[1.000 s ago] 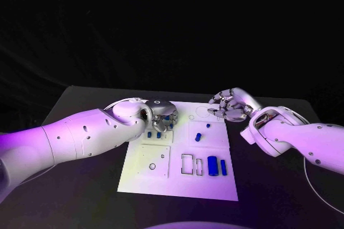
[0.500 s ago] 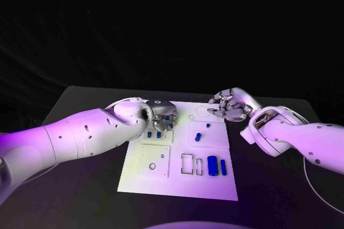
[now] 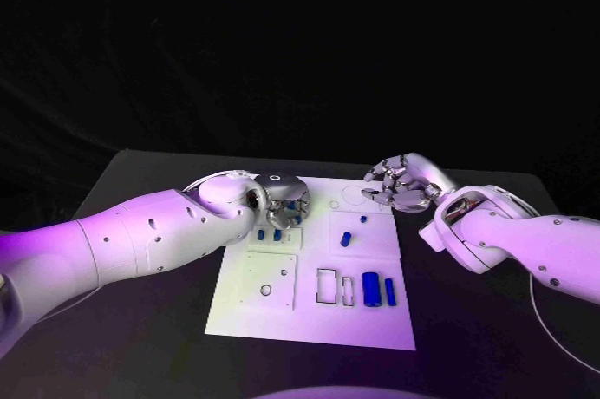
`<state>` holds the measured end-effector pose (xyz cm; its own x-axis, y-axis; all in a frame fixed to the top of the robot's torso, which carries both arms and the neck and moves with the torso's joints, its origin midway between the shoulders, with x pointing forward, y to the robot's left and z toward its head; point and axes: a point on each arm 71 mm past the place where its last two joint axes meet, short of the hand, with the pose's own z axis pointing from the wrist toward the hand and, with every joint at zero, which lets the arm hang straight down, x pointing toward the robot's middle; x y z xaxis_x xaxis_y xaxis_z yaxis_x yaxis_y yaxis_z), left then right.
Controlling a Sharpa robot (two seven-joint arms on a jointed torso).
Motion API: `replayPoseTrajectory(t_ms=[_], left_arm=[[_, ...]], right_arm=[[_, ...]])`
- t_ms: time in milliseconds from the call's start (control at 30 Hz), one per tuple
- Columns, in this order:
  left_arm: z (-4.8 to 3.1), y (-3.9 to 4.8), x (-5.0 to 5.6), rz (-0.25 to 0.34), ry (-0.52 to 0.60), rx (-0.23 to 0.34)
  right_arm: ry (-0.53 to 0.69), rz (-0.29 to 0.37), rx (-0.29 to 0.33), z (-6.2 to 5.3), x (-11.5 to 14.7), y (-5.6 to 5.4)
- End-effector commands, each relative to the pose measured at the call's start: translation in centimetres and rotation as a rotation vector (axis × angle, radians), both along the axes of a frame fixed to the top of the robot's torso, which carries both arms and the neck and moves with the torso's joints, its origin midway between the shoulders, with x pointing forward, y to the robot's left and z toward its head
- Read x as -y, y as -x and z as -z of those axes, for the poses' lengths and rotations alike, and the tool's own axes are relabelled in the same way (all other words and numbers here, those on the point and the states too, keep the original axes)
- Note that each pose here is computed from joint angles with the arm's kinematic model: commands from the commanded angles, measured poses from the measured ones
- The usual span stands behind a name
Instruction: Assemble the parts on the task board
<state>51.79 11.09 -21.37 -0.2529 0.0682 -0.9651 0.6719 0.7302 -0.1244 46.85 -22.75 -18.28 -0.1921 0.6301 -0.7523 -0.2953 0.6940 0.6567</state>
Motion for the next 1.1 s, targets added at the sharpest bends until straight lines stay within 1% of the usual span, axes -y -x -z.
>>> replayPoseTrajectory(t_ms=[33,267,433,600,833,1100], left_arm=[[-0.08,0.19,-0.1,0.006,0.036,0.015],[-0.75,0.68,-0.5,0.013,0.089,0.022],[-1.54,0.99,-1.1,0.006,0.125,0.024],[-2.0,1.13,-2.0,-0.008,0.139,0.023],[-1.99,1.18,-3.1,-0.032,0.126,0.003],[-1.73,0.77,-4.8,-0.069,0.104,-0.01]], right_arm=[[0.005,-0.014,0.01,0.0,-0.1,0.1],[0.005,-0.01,0.011,0.0,0.0,0.1],[0.005,-0.006,0.011,0.0,0.1,0.1],[0.005,-0.005,0.01,0.0,0.2,0.1],[0.005,-0.004,0.009,0.0,0.2,0.1],[0.004,-0.005,0.008,0.0,0.2,0.1]])
